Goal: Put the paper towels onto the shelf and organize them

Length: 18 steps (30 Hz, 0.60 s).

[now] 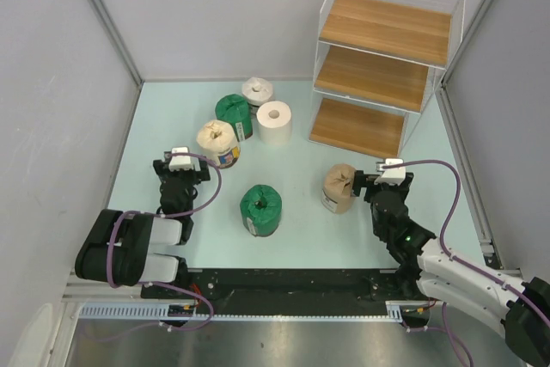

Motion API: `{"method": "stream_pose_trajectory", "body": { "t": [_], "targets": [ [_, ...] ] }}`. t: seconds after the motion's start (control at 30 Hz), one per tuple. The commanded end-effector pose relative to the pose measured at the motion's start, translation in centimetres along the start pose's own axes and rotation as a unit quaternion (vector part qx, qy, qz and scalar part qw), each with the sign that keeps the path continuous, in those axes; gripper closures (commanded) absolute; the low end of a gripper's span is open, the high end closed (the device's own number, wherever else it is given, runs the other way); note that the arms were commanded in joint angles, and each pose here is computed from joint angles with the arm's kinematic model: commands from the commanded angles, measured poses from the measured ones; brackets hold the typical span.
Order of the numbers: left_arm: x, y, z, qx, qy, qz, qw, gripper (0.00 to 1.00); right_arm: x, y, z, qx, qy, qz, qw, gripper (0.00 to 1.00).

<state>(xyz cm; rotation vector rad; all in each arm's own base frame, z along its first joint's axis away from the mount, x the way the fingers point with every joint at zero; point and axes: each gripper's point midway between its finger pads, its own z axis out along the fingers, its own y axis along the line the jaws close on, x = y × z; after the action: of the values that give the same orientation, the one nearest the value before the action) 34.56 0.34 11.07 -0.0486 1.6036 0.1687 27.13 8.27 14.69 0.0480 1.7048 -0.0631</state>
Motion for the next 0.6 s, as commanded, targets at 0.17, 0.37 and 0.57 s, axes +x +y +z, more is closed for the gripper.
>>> {"method": "stream_pose_trajectory", "body": {
  "t": [0.17,0.37,0.57],
  "targets": [
    [-2.33,-0.17,0.70,0.003,-0.036,-0.017,0.999,0.00,-1.97,0.07,-0.01,0.005,-0.022,0.028,0.999,0.00],
    [-2.28,-0.18,0.70,0.003,-0.036,-0.017,0.999,0.00,-2.01,0.04,-0.07,0.004,-0.024,0.030,0.999,0.00],
    [-2.22,-0.17,0.67,0.003,-0.035,-0.017,0.999,0.00,-2.16,-0.34,-0.37,0.005,-0.030,0.045,0.999,0.00]
  ]
}}
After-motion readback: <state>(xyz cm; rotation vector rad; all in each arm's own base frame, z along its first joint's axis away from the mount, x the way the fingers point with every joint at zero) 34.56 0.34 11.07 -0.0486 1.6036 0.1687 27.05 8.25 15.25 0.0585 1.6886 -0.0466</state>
